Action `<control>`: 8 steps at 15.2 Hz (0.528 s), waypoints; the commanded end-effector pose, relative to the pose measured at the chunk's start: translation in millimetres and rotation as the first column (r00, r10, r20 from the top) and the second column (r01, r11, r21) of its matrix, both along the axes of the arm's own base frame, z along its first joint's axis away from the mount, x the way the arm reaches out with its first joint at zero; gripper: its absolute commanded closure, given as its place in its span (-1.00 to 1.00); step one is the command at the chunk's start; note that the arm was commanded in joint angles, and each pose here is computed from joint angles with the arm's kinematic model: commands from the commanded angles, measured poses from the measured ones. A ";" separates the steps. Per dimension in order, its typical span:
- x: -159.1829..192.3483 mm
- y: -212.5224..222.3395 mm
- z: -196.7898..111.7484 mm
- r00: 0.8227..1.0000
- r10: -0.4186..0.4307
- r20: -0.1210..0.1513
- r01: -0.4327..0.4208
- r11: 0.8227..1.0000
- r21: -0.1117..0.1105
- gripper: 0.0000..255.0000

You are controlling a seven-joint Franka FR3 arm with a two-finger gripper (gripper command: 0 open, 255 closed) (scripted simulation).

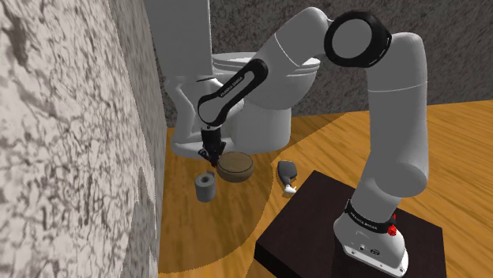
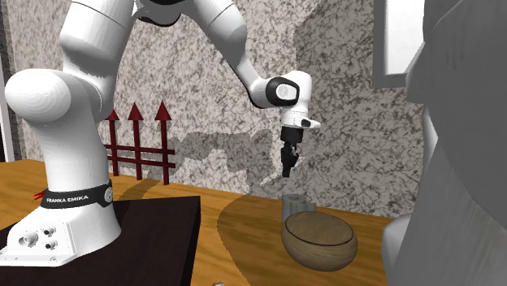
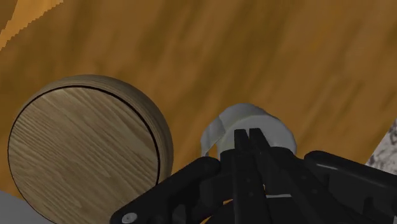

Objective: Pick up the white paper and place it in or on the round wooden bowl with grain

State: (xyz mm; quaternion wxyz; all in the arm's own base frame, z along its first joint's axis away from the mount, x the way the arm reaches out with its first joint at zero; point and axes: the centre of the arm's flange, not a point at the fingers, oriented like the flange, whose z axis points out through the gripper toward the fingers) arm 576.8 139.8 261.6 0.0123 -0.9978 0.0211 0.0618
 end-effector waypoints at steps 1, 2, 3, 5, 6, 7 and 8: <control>0.2 0.2 11.5 1.000 0.000 0.000 0.000 1.000 0.000 1.00; 0.7 -0.4 6.1 1.000 0.000 0.000 0.000 1.000 0.000 1.00; 0.7 -0.4 6.1 1.000 0.000 0.000 0.000 1.000 0.000 -1.00; 18.6 7.6 -13.5 0.998 0.057 -0.006 -0.057 0.998 -0.009 -1.00; 27.3 11.9 -23.4 0.996 0.085 -0.009 -0.085 0.996 -0.014 -1.00; 35.9 16.4 -33.4 0.993 0.114 -0.013 -0.114 0.993 -0.018 -1.00; 44.3 21.1 -43.4 0.990 0.142 -0.016 -0.142 0.990 -0.022 -1.00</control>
